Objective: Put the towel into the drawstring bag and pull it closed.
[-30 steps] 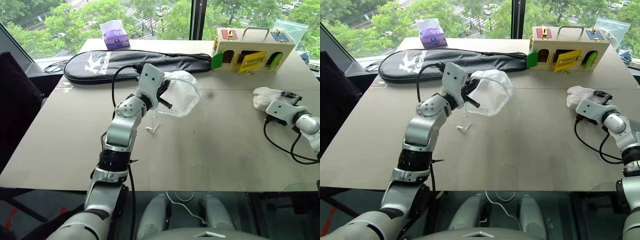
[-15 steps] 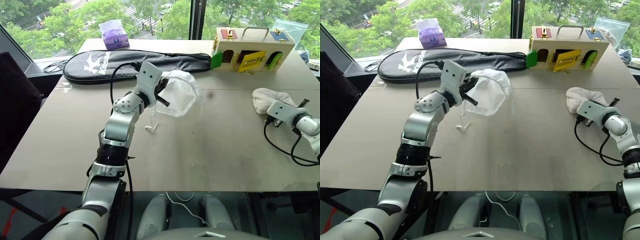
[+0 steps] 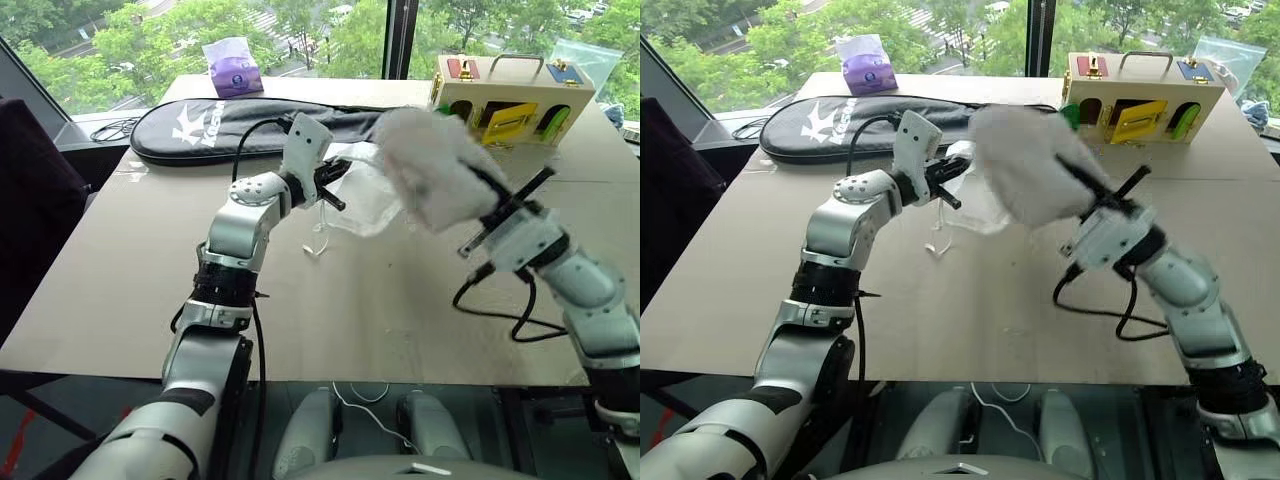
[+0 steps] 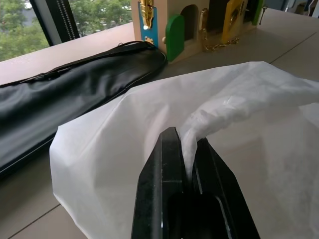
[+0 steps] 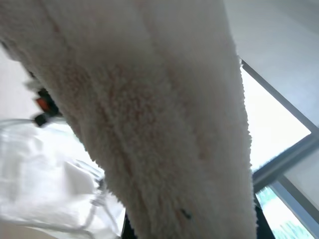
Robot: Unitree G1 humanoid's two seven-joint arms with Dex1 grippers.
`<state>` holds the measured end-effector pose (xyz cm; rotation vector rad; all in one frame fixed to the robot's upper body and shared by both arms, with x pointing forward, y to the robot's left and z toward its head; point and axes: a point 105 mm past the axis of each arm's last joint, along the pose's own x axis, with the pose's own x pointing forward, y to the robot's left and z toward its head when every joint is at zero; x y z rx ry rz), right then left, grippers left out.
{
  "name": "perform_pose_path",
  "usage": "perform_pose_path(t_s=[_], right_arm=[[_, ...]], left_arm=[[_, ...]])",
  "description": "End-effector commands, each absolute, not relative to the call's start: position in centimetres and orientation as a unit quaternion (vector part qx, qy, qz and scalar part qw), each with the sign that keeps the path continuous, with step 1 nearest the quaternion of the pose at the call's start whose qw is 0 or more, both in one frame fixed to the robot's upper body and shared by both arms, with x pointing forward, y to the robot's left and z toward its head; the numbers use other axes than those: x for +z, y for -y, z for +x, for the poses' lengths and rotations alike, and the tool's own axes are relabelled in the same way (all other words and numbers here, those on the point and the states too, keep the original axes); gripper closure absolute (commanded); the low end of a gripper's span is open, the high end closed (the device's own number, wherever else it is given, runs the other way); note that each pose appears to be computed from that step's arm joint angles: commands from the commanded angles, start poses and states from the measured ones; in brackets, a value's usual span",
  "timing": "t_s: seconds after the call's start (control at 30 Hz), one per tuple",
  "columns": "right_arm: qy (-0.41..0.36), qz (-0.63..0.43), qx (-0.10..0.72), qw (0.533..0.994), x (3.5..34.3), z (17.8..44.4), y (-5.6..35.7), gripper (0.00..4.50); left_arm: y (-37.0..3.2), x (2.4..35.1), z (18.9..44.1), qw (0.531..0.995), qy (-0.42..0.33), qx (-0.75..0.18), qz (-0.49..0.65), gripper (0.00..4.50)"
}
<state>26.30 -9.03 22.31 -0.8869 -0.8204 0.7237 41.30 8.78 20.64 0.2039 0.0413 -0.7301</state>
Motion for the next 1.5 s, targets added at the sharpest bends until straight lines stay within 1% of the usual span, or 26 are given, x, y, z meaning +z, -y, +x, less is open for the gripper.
perform_pose_path(t_s=[0.03,0.07,0.17,0.27,0.33,0.5,0.53,0.57,0.67,0.8,0.9,0.97,1.07,1.2,1.33,1.4,1.43,1.5], right_arm=[[0.399,-0.465,0.363,0.702,21.5,25.6,7.5,4.42],[0.402,-0.479,0.373,0.686,21.0,25.7,7.1,4.42],[0.395,-0.508,0.393,0.657,19.7,26.4,6.4,4.42],[0.374,-0.525,0.401,0.651,18.5,27.5,6.3,4.42],[0.354,-0.532,0.392,0.662,18.0,28.6,6.7,4.42],[0.321,-0.546,0.345,0.693,17.9,30.5,8.6,4.42],[0.311,-0.545,0.335,0.702,17.9,30.9,9.1,4.42],[0.303,-0.534,0.319,0.722,18.2,31.3,9.6,4.42],[0.286,-0.523,0.292,0.748,18.5,32.0,10.6,4.42],[0.275,-0.501,0.263,0.777,19.0,32.4,10.5,4.42],[0.263,-0.507,0.264,0.777,18.4,32.4,9.6,4.42],[0.242,-0.519,0.268,0.775,17.4,32.6,9.1,4.42],[0.219,-0.547,0.282,0.757,16.1,32.6,8.7,4.42],[0.213,-0.59,0.326,0.707,14.4,31.7,8.5,4.42],[0.22,-0.606,0.346,0.681,14.1,31.2,8.1,4.42],[0.225,-0.606,0.348,0.679,14.2,31.1,7.8,4.42],[0.225,-0.601,0.345,0.685,14.3,31.2,7.8,4.42],[0.21,-0.554,0.322,0.738,15.0,31.7,7.8,4.42]], left_arm=[[-7.6,22.7,40.5,0.905,-0.013,-0.415,0.092,4.5],[-7.3,22.7,40.2,0.899,-0.02,-0.429,0.09,4.5],[-6.7,22.9,39.7,0.886,-0.04,-0.455,0.078,4.5],[-6.2,23.1,39.0,0.876,-0.048,-0.475,0.07,4.5],[-5.9,23.1,38.4,0.867,-0.056,-0.492,0.061,4.5],[-6.4,22.5,37.3,0.853,-0.079,-0.512,0.06,4.5],[-6.5,22.4,37.1,0.85,-0.084,-0.517,0.058,4.5],[-6.6,22.2,36.9,0.847,-0.089,-0.521,0.059,4.5],[-6.5,22.0,36.6,0.843,-0.093,-0.526,0.061,4.5],[-6.3,21.5,36.1,0.833,-0.109,-0.539,0.057,4.5],[-5.9,21.5,35.7,0.825,-0.114,-0.551,0.054,4.5],[-5.5,21.7,35.4,0.817,-0.119,-0.562,0.045,4.5],[-5.4,21.9,35.2,0.813,-0.119,-0.569,0.041,4.5],[-5.8,22.2,35.7,0.818,-0.12,-0.562,0.033,4.5],[-5.5,21.7,35.7,0.82,-0.124,-0.558,0.024,4.5],[-5.4,21.3,35.6,0.82,-0.127,-0.557,0.026,4.5],[-5.3,21.2,35.5,0.819,-0.127,-0.559,0.025,4.5],[-4.9,21.1,35.0,0.813,-0.13,-0.568,0.018,4.5]])
